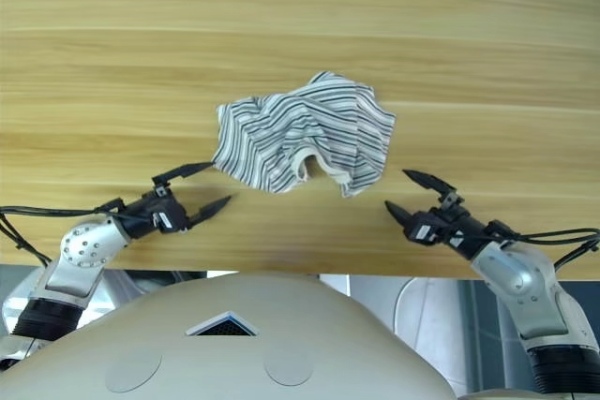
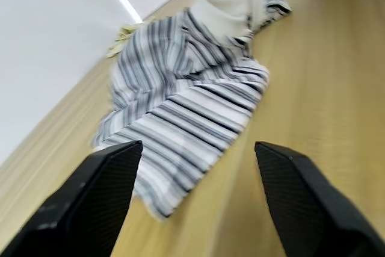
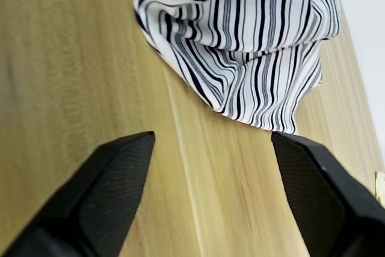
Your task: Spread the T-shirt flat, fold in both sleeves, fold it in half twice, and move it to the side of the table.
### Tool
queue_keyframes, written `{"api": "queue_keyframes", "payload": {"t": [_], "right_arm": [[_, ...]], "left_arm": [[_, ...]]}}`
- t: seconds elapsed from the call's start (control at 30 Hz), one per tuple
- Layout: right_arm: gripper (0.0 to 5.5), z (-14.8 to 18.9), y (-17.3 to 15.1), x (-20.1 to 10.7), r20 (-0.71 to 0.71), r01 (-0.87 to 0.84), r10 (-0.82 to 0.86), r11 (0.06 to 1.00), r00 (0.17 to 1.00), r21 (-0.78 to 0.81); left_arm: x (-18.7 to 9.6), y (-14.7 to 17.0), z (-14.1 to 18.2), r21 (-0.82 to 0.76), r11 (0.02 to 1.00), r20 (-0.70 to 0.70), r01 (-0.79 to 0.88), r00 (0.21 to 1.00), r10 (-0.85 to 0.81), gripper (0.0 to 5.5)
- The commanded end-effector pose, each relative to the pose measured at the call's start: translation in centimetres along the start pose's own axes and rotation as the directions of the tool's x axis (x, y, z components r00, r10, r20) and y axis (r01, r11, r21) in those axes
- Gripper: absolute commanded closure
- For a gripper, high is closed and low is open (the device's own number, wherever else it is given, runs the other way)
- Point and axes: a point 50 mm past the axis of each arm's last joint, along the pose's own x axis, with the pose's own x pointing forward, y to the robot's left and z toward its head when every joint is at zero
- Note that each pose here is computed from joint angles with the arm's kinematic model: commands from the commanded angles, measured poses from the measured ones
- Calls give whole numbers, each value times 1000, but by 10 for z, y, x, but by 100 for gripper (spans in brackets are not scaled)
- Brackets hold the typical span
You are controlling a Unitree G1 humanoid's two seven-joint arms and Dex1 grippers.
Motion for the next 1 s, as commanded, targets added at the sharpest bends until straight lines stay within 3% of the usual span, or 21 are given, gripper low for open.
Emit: {"api": "queue_keyframes", "payload": {"t": [0.03,0.23,0.43,0.8,1.0], "right_arm": [[188,2,0,19,32,-48,49,998,998,-27],[188,3,7,44,89,-55,55,998,994,-9],[188,8,13,53,132,-58,58,998,990,1],[389,-9,10,35,52,-27,27,1000,998,8],[500,-13,9,44,53,-24,23,999,998,22]], "left_arm": [[12,-2,4,93,991,-12,92,996,-91,201],[26,-7,3,173,974,-31,146,989,-143,201],[33,-1,0,215,972,-52,97,995,-88,201],[35,-1,-2,207,977,-51,47,998,-37,205],[36,-1,-1,204,978,-42,40,999,-32,205]]}}
